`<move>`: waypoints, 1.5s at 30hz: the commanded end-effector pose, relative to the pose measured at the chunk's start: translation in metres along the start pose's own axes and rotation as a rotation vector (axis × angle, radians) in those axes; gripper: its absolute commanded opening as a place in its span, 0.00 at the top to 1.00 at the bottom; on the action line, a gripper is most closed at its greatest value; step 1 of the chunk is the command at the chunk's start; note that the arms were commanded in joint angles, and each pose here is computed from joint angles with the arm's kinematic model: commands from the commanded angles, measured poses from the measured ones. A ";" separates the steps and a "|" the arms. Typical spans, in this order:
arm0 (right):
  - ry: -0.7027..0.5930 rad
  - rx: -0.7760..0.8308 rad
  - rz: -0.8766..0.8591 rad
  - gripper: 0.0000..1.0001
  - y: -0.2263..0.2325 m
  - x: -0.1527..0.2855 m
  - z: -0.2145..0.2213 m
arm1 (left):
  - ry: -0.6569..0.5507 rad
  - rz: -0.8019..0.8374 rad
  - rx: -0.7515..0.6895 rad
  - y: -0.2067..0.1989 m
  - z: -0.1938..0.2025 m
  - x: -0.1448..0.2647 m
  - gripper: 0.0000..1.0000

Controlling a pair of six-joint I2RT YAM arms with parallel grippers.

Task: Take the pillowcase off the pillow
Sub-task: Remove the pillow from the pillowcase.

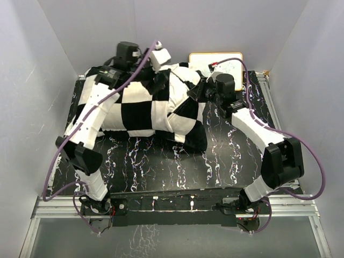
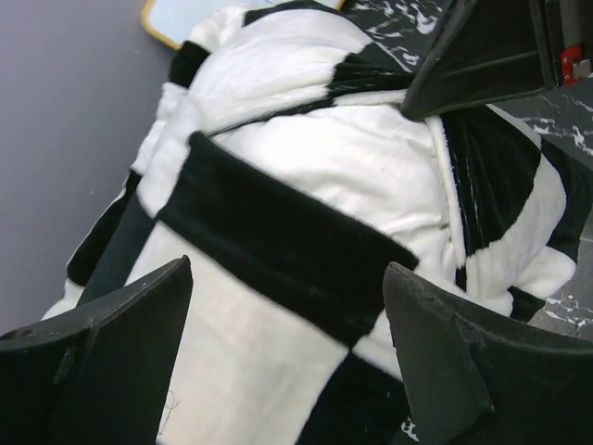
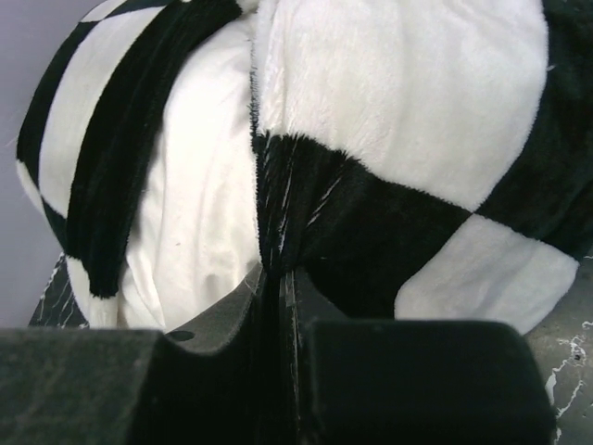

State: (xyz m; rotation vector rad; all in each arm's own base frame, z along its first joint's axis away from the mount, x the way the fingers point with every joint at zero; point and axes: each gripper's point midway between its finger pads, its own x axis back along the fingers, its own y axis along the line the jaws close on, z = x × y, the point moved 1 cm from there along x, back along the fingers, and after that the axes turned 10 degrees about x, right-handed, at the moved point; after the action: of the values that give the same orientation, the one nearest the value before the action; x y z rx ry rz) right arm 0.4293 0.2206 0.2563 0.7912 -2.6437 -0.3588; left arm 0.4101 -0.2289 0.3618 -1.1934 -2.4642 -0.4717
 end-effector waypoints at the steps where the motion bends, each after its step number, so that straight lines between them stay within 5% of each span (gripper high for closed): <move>1: -0.253 0.091 -0.211 0.92 0.057 0.040 -0.076 | 0.040 0.121 -0.178 -0.028 0.016 -0.044 0.17; 9: -0.239 0.071 -0.211 0.92 0.055 0.057 -0.050 | -0.077 0.156 -0.346 -0.044 0.000 -0.104 0.18; 21: -0.172 0.003 -0.161 0.92 0.024 0.055 -0.002 | -0.044 0.283 -0.518 -0.085 0.023 -0.160 0.18; 33: -0.166 -0.044 -0.190 0.92 0.021 0.069 0.012 | -0.109 0.229 -0.594 -0.097 0.019 -0.209 0.22; 39: -0.196 -0.066 -0.181 0.89 0.023 0.084 0.008 | -0.096 0.151 -0.623 -0.085 0.038 -0.238 0.36; 42: -0.197 -0.090 -0.145 0.69 0.019 0.091 0.012 | -0.083 0.158 -0.572 -0.084 0.038 -0.246 0.49; 45: -0.220 -0.122 -0.054 0.46 0.007 0.100 0.016 | -0.074 0.178 -0.486 -0.087 0.031 -0.249 0.80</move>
State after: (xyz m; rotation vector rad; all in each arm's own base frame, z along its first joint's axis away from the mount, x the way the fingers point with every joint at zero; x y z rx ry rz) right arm 0.3565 0.1685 0.2248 0.7422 -2.6529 -0.6050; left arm 0.4605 -0.4293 0.2133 -1.7084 -2.2930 -1.1059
